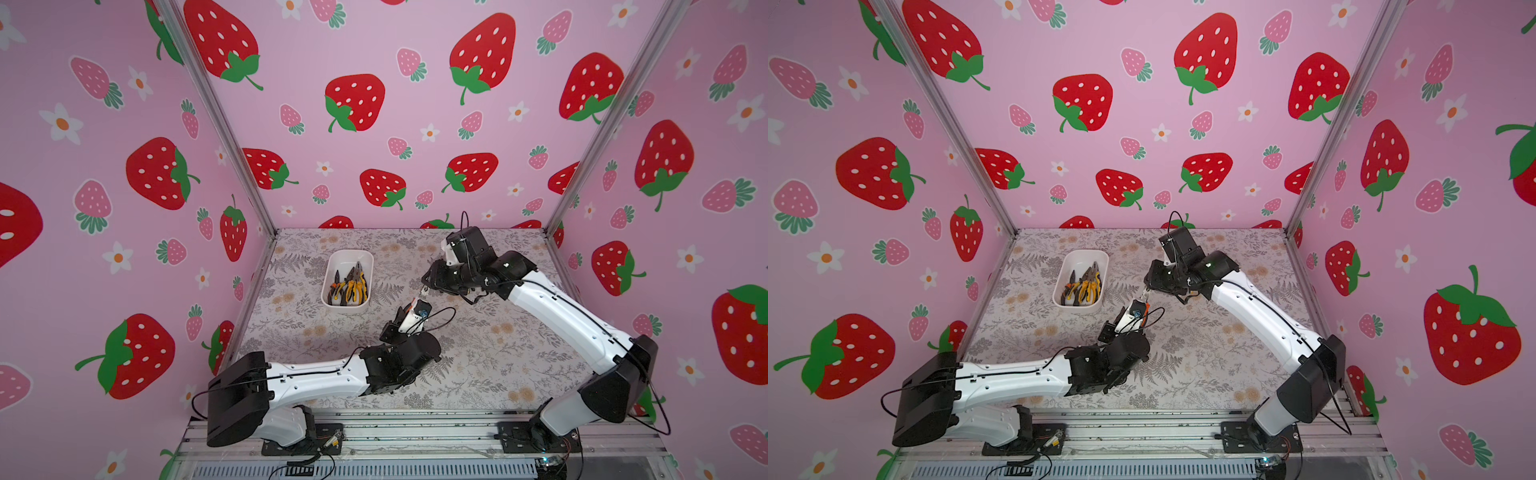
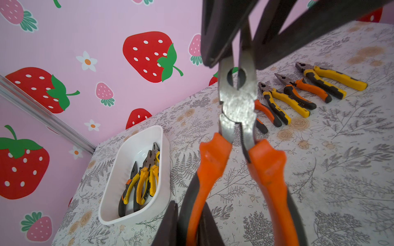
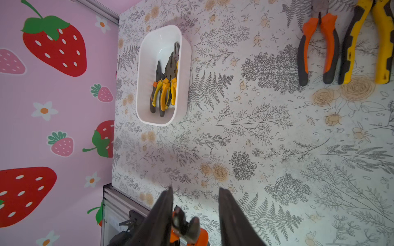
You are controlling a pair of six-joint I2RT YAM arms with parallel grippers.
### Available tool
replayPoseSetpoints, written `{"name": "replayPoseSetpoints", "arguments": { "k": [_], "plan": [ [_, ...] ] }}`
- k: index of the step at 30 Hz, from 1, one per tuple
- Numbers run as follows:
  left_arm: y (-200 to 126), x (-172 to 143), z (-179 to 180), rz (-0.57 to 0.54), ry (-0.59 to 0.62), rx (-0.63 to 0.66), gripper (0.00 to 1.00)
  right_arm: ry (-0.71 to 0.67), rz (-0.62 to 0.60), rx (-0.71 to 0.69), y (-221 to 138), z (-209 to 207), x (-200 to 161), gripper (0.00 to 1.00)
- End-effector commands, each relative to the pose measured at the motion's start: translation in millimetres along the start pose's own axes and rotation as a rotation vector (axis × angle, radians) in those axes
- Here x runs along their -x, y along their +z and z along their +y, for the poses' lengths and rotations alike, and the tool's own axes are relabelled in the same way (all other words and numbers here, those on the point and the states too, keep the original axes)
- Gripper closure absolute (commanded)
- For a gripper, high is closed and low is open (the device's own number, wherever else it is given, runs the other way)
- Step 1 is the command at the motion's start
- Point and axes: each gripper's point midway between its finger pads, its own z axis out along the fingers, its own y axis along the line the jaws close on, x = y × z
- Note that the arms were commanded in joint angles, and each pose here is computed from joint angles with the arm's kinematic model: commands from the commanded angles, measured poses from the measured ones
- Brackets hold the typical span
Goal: Take the pliers out of the storage box
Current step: Place the pliers at the center of the board.
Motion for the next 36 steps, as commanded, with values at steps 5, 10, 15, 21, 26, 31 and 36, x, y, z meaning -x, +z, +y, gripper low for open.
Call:
{"name": "replayPoseSetpoints", "arguments": {
  "k": [5,10,15,21,26,31,36],
  "plan": [
    [-0.6,32.9,-0.4,-0.069,0.007,0.094,1.0,0.007,0.022,0.004,4.7,10.9,-5.9,0.64],
    [-0.2,36.4,0.4,-0.079,0.03,0.128,1.0,0.029,0.037,-0.005,8.3,5.2,-13.2,0.66],
    [0.8,41.0,-1.8,-0.087,0.063,0.161,1.0,0.043,0.055,-0.01,10.7,1.7,-21.0,0.68],
    [3.5,42.7,-5.6,-0.085,0.098,0.18,1.0,0.04,0.068,-0.015,13.1,2.2,-27.0,0.73],
    [3.9,41.6,-4.2,-0.081,0.096,0.191,1.0,0.046,0.055,-0.035,14.1,-2.8,-27.2,0.84],
    [0.4,38.4,1.0,-0.067,0.055,0.172,1.0,0.024,0.014,-0.066,8.1,-7.5,-20.1,1.0],
    [-8.7,34.0,5.6,-0.027,-0.054,0.046,0.81,-0.056,-0.04,-0.135,-5.5,-14.6,-6.6,1.0]
  ]
}}
